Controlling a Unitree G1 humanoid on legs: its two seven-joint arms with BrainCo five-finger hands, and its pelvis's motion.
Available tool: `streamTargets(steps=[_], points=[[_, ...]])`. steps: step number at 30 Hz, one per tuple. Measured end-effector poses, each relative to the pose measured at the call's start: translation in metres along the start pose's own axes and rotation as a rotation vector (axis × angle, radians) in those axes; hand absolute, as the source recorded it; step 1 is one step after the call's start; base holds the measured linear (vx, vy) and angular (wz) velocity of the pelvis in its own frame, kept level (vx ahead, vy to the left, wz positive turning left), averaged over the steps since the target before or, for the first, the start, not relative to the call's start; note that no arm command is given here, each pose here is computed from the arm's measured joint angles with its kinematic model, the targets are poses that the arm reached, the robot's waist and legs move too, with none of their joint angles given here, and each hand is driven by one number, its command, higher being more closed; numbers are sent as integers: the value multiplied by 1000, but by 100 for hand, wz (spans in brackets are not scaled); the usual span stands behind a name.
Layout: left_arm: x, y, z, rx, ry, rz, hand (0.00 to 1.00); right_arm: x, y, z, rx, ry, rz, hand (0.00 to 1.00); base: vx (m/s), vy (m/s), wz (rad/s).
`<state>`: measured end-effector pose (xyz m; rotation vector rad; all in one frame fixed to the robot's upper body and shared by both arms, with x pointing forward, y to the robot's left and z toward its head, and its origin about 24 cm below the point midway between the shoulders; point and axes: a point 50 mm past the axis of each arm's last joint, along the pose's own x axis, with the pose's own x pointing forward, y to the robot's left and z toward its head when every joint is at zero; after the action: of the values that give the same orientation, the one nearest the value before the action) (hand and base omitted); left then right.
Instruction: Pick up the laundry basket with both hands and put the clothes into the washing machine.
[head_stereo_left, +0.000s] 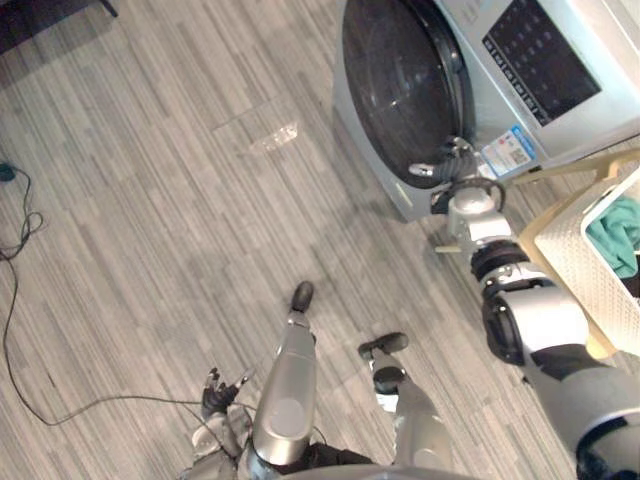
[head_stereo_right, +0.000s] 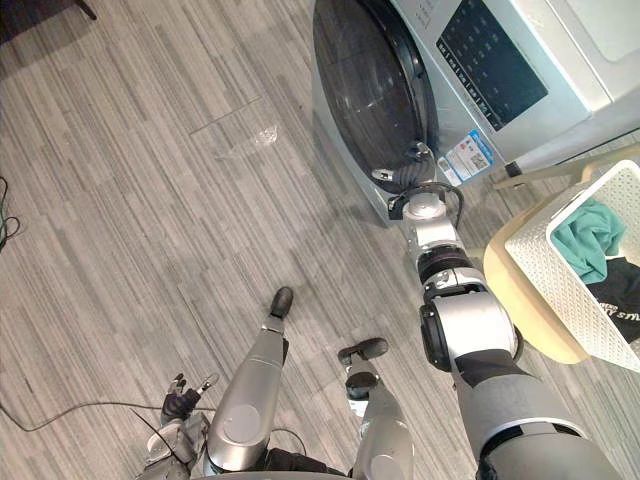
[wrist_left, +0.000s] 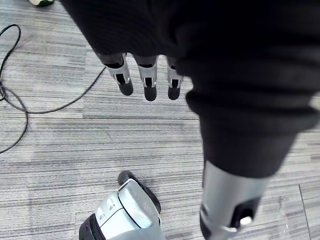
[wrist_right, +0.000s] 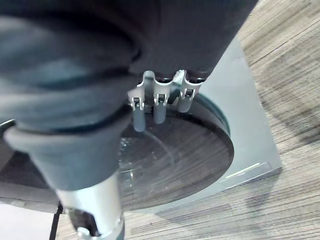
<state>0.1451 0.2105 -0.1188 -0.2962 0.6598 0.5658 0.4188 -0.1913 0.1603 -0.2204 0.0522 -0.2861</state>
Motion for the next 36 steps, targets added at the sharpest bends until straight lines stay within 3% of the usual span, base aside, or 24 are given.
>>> streamTargets(steps=[12,20,26,31,33,36], points=[[1,-5,7,-5,-26,-23,0,7,-49,1,71,21,-125,0,17,8,9],[1,-13,22,-27,-88,-105,0,10,-67,15,-87,-35,8,0,25,-23,15],[-1,-23,21,-23,-84,-194,0,7,-26,31,-13,-57,255,0,46,-47,3],[-2,-30,32,7,-128,-259,0,-7,9,51,-50,-111,470,0,-12,-66,-3],[-4,-36,36,8,-147,-281,0,-35,55,73,-72,-228,739,0,59,-132,7],[-6,-44,43,13,-177,-319,0,-57,88,73,-1,-264,921,0,102,-128,19]])
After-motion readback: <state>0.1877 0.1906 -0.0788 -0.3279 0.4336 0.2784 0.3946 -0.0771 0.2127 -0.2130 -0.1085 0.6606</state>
